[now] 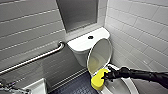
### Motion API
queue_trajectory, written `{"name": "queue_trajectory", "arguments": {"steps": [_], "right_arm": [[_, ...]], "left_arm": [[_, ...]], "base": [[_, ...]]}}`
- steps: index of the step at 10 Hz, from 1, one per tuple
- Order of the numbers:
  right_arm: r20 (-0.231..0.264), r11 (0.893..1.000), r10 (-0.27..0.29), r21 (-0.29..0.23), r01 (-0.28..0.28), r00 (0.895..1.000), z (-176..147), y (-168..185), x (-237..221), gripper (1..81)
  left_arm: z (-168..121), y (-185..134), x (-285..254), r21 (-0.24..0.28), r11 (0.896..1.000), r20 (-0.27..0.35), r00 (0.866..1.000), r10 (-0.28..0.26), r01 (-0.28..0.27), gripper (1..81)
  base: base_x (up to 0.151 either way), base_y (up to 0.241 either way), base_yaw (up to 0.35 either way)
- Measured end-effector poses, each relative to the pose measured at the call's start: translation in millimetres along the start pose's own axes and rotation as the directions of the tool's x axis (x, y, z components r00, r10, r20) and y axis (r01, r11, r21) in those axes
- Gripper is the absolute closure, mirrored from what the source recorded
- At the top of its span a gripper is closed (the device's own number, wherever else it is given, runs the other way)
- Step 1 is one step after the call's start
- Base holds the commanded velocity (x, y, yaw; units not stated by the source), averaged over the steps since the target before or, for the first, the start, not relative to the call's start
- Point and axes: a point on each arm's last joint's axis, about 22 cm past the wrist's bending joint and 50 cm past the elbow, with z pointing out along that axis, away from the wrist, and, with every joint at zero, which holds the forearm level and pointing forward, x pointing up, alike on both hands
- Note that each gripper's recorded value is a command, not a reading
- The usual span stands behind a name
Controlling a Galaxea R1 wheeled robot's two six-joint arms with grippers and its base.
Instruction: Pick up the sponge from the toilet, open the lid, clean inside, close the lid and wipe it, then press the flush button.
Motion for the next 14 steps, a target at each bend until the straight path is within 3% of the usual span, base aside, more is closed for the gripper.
{"name": "queue_trajectory", "arguments": {"steps": [3, 5, 6, 8, 11, 12, 14], "right_arm": [[-0.031, 0.999, 0.046, -0.001, -0.046, 0.998, 25, 8, 16, 81.1], [-0.058, 0.991, 0.114, 0.081, -0.109, 0.992, 38, -1, 15, 81.1], [-0.086, 0.981, 0.156, 0.134, -0.144, 0.984, 37, 4, 17, 81.1], [-0.147, 0.951, 0.244, 0.229, -0.206, 0.959, 31, 30, 16, 81.1], [-0.143, 0.921, 0.322, 0.276, -0.274, 0.936, 40, 60, -19, 81.1], [-0.151, 0.914, 0.338, 0.288, -0.285, 0.929, 37, 69, -24, 81.1], [-0.147, 0.911, 0.346, 0.289, -0.294, 0.927, 31, 78, -33, 81.1]], "left_arm": [[0, 0, -3, 0.0, 1.0, 0.007, 1.0, -0.006, 0.006, 1.0], [0, 0, -2, 0.001, 1.0, 0.007, 1.0, -0.007, 0.007, 1.0], [0, 0, -2, 0.001, 1.0, 0.008, 1.0, -0.007, 0.007, 1.0], [0, 0, -2, 0.001, 1.0, 0.008, 1.0, -0.006, 0.006, 1.0], [0, 0, -3, 0.0, 1.0, 0.01, 1.0, -0.006, 0.006, 1.0], [0, 1, -3, -0.001, 1.0, 0.011, 1.0, -0.007, 0.007, 1.0], [1, 1, -3, -0.001, 1.0, 0.012, 1.0, -0.007, 0.007, 1.0]], "base": [[0.0, 0.0, 0.0], [0.0, 0.0, 0.0], [0.0, 0.0, 0.0], [0.0, 0.0, 0.0], [0.0, 0.0, 0.0], [0.0, 0.0, 0.0], [0.0, 0.0, 0.0]]}}
